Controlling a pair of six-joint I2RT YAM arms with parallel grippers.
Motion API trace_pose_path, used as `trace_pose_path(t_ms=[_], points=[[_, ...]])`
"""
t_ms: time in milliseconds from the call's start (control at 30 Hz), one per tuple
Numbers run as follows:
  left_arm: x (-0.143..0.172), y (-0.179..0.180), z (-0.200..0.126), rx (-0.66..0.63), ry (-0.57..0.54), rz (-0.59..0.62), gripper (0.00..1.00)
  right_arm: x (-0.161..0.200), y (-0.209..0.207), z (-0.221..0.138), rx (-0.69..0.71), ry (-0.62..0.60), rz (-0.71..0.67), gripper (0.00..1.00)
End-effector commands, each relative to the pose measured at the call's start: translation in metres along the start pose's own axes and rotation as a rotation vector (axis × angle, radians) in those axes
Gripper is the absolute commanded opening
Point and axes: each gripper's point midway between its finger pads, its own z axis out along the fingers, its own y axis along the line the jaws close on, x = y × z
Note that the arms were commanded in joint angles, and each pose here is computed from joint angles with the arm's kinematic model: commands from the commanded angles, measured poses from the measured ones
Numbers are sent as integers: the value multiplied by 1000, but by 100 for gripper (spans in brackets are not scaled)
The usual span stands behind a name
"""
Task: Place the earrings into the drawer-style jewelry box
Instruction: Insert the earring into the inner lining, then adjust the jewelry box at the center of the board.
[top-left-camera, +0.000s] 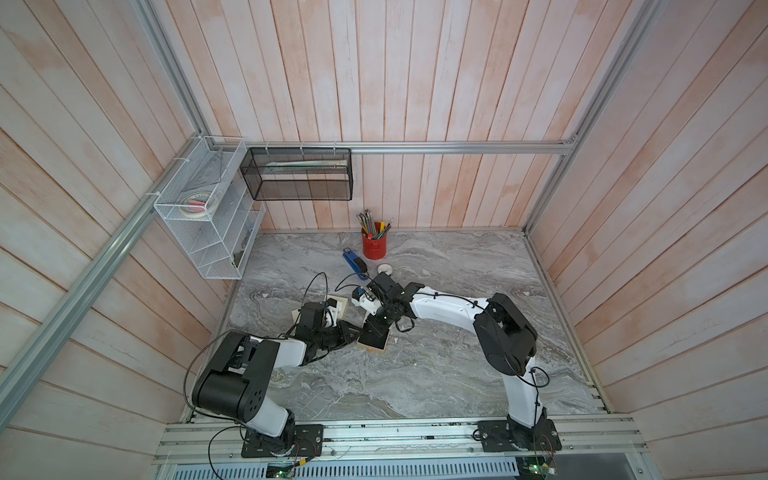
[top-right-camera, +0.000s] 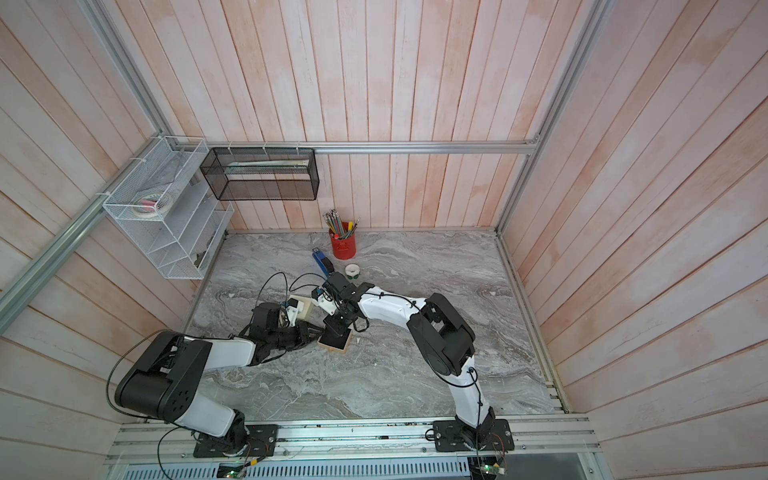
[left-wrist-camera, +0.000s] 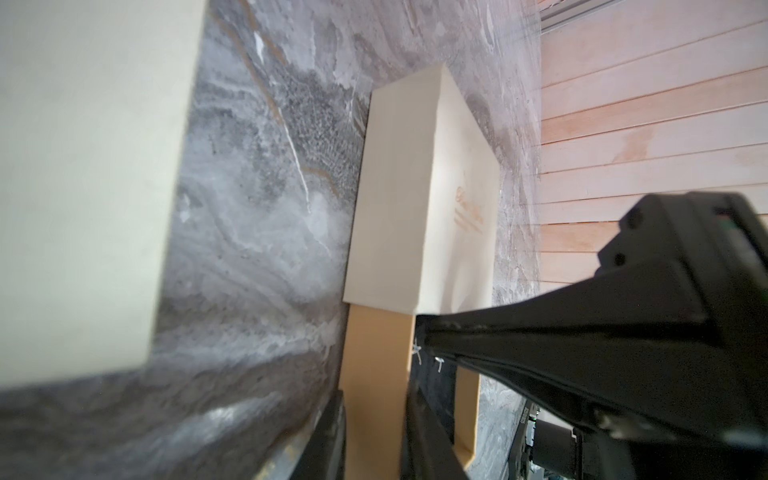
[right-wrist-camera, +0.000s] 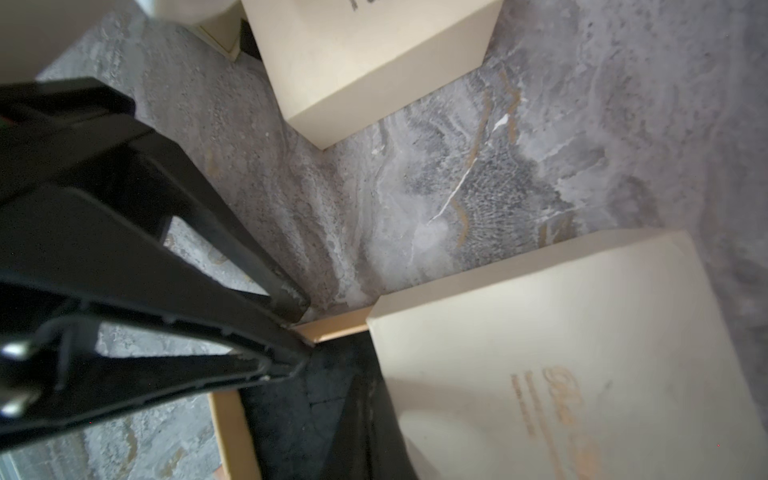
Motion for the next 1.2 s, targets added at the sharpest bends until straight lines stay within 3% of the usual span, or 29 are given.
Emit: trace_pose_path(t_ms=[0, 600, 900, 1167], points=[[-7, -7, 3, 23, -4, 33, 27, 3, 1, 5, -25, 23, 21, 0], [-5, -6, 3, 22, 0, 32, 27, 9, 2, 8, -37, 45, 29, 0], [6, -18, 5, 43, 34, 50, 27, -43, -23, -62, 54, -265, 125, 3], [23, -48, 18, 106, 82, 86, 32, -24, -77, -102, 223, -375, 322, 4]])
